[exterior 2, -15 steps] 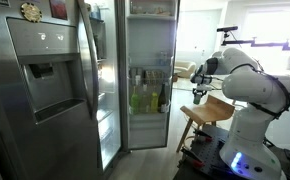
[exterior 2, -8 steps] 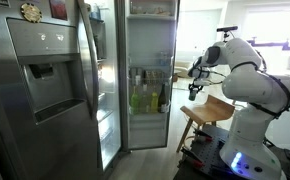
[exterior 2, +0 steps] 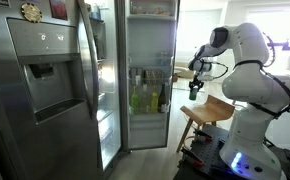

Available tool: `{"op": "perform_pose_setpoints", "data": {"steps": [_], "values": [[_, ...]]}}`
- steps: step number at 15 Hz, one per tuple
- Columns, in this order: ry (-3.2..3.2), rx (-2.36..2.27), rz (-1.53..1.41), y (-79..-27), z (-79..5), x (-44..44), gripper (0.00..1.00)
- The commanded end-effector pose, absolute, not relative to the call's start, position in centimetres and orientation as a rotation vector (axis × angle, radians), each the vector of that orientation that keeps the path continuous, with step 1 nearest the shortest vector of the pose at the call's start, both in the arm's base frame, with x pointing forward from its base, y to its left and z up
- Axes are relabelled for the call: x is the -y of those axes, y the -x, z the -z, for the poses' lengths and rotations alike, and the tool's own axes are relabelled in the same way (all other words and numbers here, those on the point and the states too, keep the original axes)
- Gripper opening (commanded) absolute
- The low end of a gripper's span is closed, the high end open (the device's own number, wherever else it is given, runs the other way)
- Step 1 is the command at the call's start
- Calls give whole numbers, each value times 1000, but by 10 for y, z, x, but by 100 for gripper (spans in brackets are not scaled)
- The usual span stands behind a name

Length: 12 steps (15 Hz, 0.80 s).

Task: Remove the green can from the stool and place it in the fridge

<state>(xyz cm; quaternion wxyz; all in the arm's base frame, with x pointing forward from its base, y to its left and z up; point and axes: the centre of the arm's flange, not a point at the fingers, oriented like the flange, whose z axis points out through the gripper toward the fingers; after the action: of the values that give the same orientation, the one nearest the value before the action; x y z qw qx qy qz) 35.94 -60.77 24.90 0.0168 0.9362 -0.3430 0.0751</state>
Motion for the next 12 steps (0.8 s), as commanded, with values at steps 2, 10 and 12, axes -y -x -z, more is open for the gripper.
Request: {"op": "perform_pose_setpoints", "data": {"steps": [2,10,12], "values": [[-2947,900,-167,-339,-300,524,47],[-2949,739,-123,-372,-346,435,47],[-2942,705,-146,-386,-365,419,47]]}}
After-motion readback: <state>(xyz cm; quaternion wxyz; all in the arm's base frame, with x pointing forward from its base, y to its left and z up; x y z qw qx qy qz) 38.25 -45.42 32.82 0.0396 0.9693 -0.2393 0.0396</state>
